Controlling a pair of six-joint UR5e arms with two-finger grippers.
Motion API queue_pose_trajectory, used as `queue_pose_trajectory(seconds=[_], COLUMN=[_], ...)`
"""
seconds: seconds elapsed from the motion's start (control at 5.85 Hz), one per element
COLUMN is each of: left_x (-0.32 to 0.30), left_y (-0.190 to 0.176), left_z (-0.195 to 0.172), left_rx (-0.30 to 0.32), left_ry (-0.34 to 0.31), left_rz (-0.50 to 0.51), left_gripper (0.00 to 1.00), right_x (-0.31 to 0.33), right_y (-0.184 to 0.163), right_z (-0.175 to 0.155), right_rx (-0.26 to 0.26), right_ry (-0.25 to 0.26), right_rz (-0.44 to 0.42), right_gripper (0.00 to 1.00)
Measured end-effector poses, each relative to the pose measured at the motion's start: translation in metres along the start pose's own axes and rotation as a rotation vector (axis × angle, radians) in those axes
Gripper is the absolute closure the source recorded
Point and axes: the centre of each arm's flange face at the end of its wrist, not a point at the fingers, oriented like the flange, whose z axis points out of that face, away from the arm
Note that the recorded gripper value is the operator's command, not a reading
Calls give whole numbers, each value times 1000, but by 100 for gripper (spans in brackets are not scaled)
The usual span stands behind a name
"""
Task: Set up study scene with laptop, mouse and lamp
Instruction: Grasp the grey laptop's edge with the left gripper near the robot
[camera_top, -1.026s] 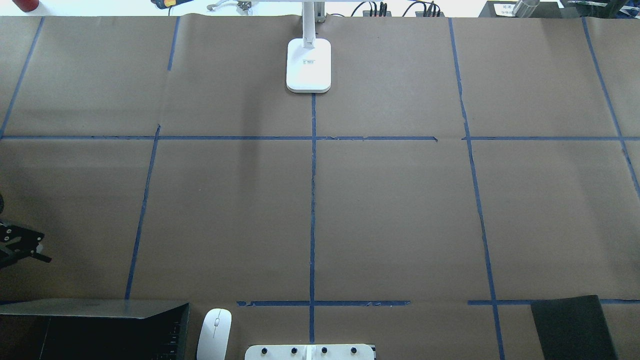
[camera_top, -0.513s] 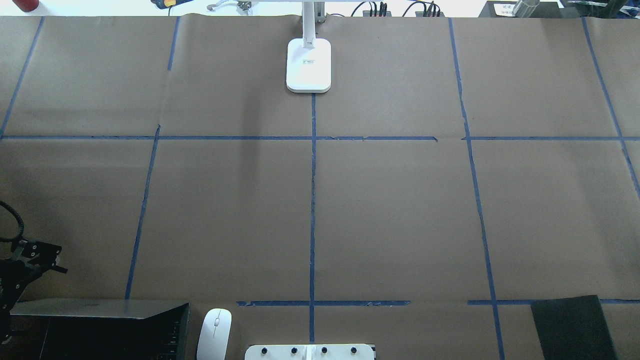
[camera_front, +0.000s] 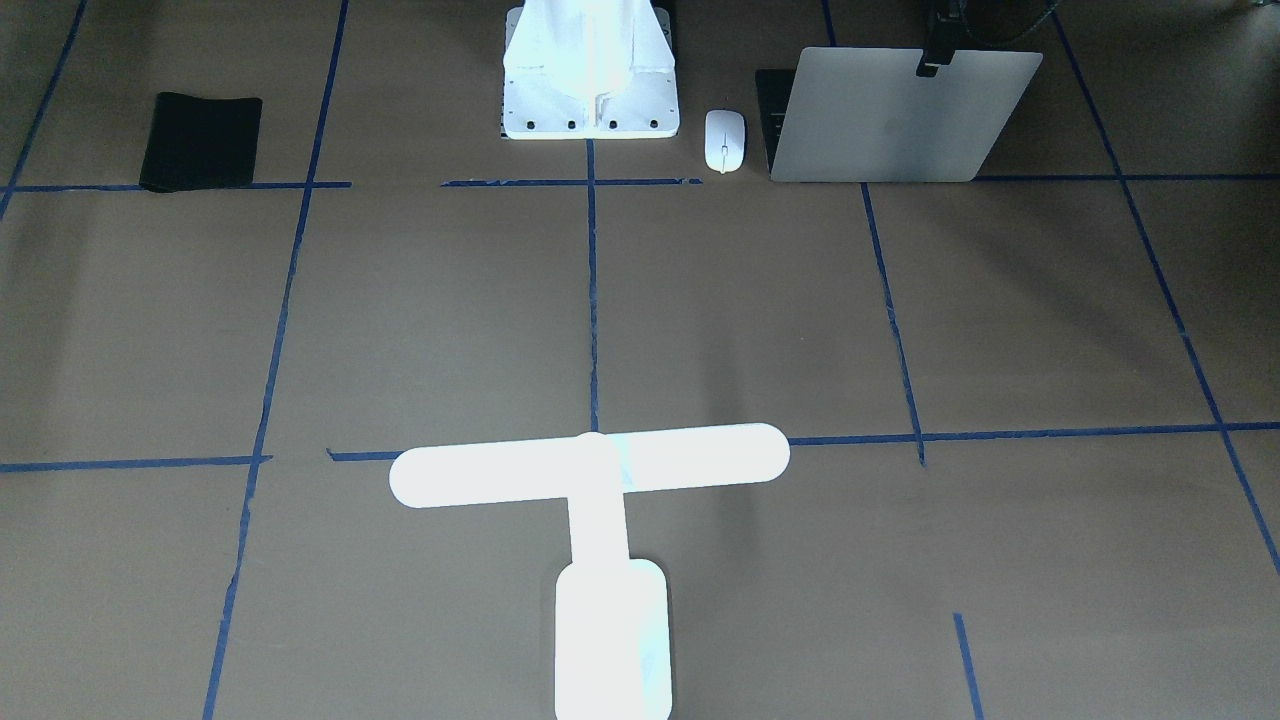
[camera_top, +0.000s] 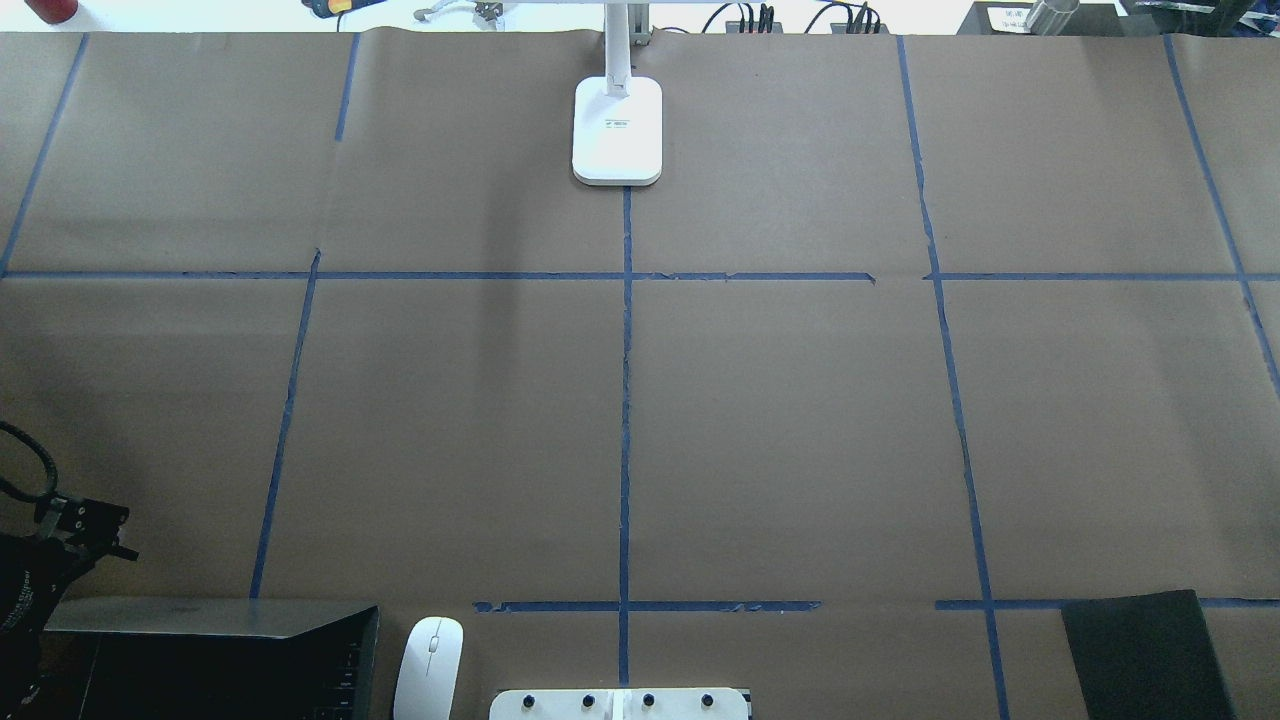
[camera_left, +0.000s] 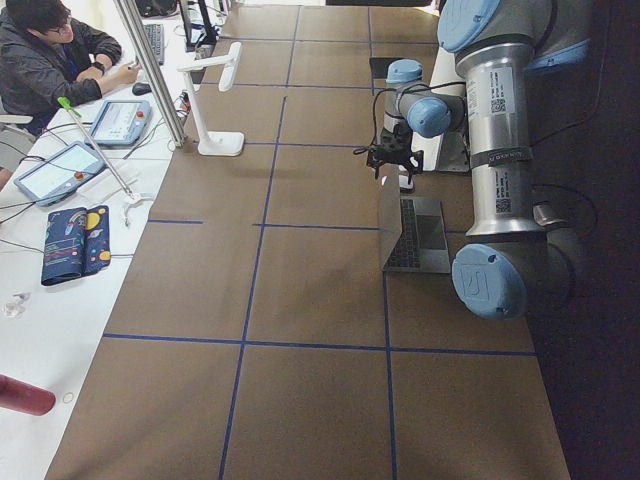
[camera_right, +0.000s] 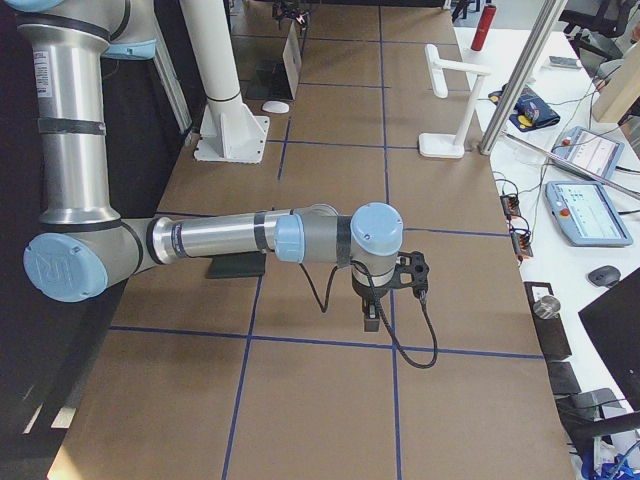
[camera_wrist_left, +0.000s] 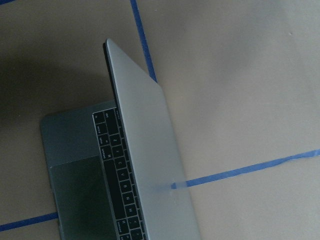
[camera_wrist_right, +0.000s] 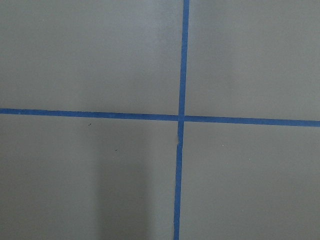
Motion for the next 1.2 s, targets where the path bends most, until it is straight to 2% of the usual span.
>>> queue_pose_trajectory(seconds=[0.68, 0.85, 1.03, 1.2], left_x=[-8, -11, -13, -13], left_y=[15, 20, 23, 24], left_z=[29, 35, 38, 39], left_rx=[33, 42, 49, 54], left_ry=[-44, -50, -52, -50], left_rz=[-31, -29, -31, -42], left_gripper=[0, 6, 46, 80], right_x=[0, 0, 0, 0], right_y=[0, 0, 0, 0], right_z=[0, 0, 0, 0], right_rx=[1, 1, 0, 0], right_ry=[0, 0, 0, -1], right_rz=[-1, -1, -1, 0], right_gripper=[0, 0, 0, 0])
